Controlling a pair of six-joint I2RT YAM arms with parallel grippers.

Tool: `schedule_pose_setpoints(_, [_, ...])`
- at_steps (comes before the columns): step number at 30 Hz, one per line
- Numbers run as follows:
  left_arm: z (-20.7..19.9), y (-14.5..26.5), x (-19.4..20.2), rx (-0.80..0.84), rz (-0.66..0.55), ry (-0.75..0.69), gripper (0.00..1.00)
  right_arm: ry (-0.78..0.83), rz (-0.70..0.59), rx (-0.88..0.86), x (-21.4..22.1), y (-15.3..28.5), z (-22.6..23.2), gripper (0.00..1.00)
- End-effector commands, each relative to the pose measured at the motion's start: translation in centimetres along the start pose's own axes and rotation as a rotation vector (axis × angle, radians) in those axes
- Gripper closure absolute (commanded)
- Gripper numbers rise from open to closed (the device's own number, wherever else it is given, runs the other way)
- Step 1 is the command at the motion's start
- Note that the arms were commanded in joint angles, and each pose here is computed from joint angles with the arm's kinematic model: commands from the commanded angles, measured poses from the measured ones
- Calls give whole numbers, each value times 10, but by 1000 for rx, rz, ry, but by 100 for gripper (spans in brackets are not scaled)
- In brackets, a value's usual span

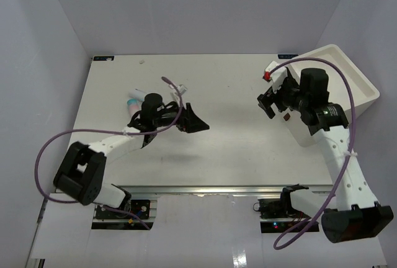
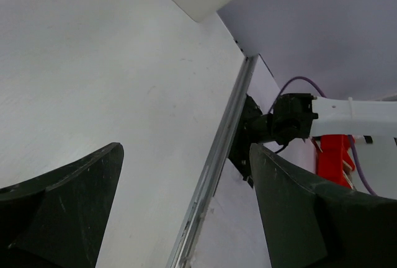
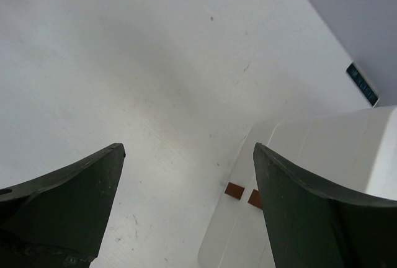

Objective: Organize the makeup

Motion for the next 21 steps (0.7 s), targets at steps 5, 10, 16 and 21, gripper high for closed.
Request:
schedule_pose_setpoints(5, [-11, -124, -20, 151, 2, -217, 12, 46, -277, 37, -68, 66, 6, 8])
schedule_pose_setpoints(10, [1, -195, 6, 158, 2, -375, 14, -63, -358, 134, -87, 89, -2, 5])
schedule_pose_setpoints(16, [23, -273, 11, 99, -46, -489, 16, -139, -420, 69, -109, 92, 0, 1])
schedule_pose_setpoints(21, [15, -317, 3, 125, -109, -575, 17, -180, -414, -14, -107, 76, 4, 0])
Point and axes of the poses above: each gripper's point midway between its finger pads, its own y axis back along the fingers, its own z axis along the line the jaws close on, x = y × z, the point moved 3 cm from there along y, back along the fingers, and after that the axes turned 6 degrees about -y, right-handed, at the moved point
